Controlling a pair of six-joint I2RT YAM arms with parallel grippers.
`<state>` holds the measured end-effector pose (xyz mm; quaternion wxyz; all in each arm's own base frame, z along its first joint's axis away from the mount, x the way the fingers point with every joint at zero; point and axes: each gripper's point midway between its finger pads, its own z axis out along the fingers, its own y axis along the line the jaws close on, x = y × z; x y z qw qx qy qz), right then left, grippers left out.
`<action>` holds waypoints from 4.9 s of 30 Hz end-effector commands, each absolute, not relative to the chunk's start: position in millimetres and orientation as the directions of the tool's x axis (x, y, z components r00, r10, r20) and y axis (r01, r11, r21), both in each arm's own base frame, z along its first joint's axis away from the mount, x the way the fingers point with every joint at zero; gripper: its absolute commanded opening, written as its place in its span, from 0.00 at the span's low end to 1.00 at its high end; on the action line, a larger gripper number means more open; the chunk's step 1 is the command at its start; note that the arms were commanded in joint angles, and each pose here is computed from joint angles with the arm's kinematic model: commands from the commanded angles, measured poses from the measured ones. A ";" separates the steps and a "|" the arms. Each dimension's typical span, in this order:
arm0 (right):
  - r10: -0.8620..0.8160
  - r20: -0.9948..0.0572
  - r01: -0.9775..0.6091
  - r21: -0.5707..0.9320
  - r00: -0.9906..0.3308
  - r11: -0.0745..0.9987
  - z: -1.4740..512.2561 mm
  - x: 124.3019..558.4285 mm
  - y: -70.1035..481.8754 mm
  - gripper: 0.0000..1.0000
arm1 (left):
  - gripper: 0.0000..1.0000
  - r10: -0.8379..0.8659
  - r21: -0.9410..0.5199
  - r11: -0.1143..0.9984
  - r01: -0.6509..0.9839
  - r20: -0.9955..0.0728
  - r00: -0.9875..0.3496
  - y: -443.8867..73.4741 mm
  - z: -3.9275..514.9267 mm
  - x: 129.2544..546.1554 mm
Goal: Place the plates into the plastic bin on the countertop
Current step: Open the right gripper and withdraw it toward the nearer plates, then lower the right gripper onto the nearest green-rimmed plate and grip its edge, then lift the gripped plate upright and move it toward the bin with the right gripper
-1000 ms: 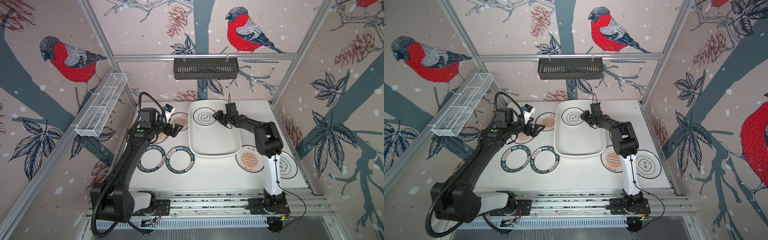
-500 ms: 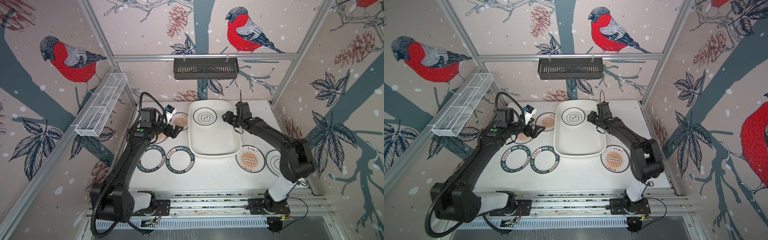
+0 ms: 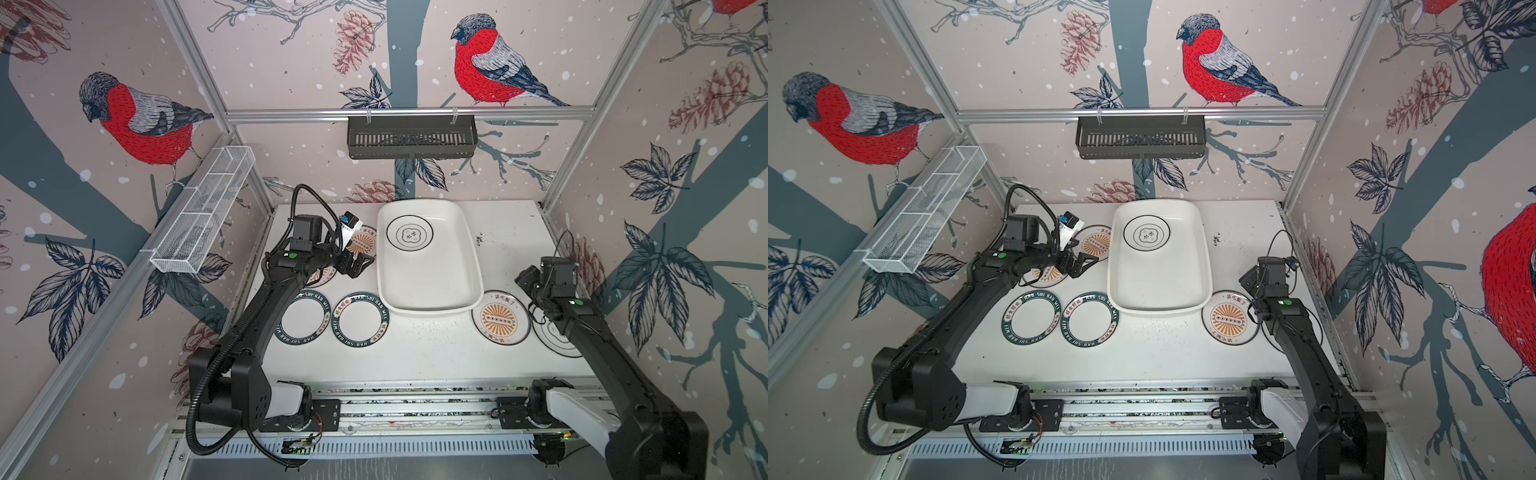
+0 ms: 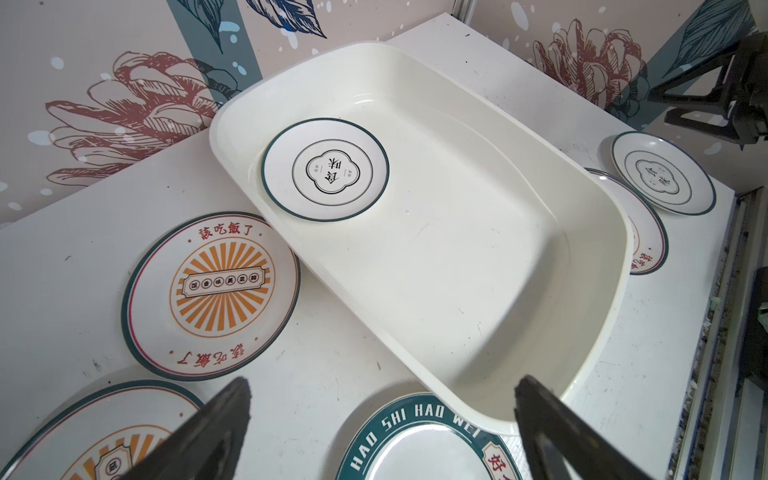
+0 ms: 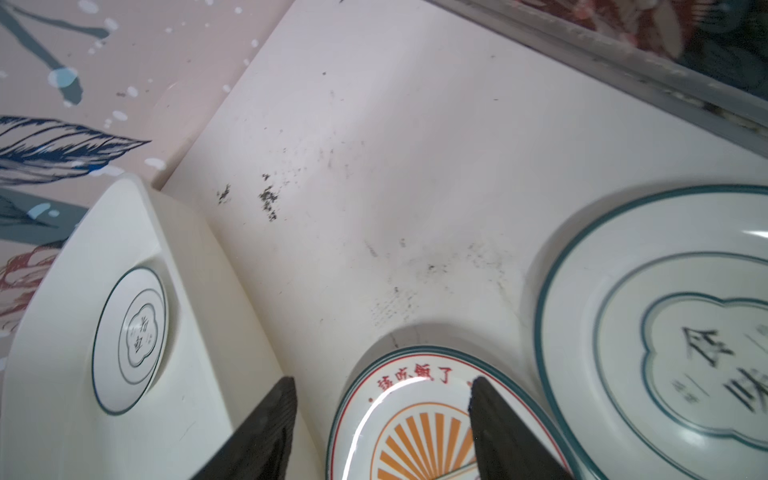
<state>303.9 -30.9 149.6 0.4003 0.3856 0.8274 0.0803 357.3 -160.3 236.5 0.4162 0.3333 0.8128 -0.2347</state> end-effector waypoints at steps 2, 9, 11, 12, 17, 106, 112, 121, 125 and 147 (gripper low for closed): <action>0.733 -0.628 0.763 0.330 -0.262 0.555 137.7 268.6 -83.4 0.68 | 0.98 0.371 -0.094 0.643 0.760 -0.830 -0.417 -166.4 237.1 353.2; 0.758 -0.631 0.923 0.171 -0.165 0.344 117.0 224.2 -132.1 0.69 | 0.98 0.380 -0.099 0.640 0.762 -0.821 -0.426 -170.3 233.7 352.2; 0.765 -0.627 0.943 0.145 -0.147 0.300 111.3 214.5 -141.1 0.69 | 0.99 0.382 -0.102 0.640 0.761 -0.818 -0.431 -170.9 232.8 352.2; 0.770 -0.624 0.950 0.142 -0.131 0.277 109.1 210.3 -145.3 0.69 | 0.99 0.382 -0.101 0.641 0.761 -0.817 -0.431 -170.9 232.8 352.7; 0.779 -0.622 0.971 0.129 -0.080 0.203 98.4 189.6 -161.9 0.69 | 0.98 0.390 -0.100 0.646 0.757 -0.809 -0.440 -169.7 230.8 352.6; 0.862 -0.192 0.557 0.692 -0.469 0.458 -11.8 341.2 -65.8 0.33 | 0.98 0.398 -0.084 0.687 0.722 -0.788 -0.470 -166.1 218.1 361.5; 0.867 -0.181 0.557 0.701 -0.464 0.445 -11.8 342.1 -66.0 0.27 | 0.98 0.394 -0.087 0.687 0.722 -0.790 -0.470 -166.8 218.0 363.4; 0.878 -0.160 0.545 0.729 -0.452 0.413 -12.1 341.6 -65.0 0.15 | 0.98 0.396 -0.079 0.687 0.722 -0.793 -0.463 -166.1 220.6 362.2; 0.882 -0.144 0.535 0.748 -0.448 0.393 -11.9 341.7 -63.4 0.10 | 0.98 0.396 -0.079 0.689 0.721 -0.792 -0.465 -165.7 220.5 361.4; 0.911 -0.162 0.454 0.826 -0.378 0.335 26.6 351.7 -80.8 0.02 | 0.98 0.392 -0.052 0.701 0.712 -0.805 -0.445 -163.5 230.7 363.2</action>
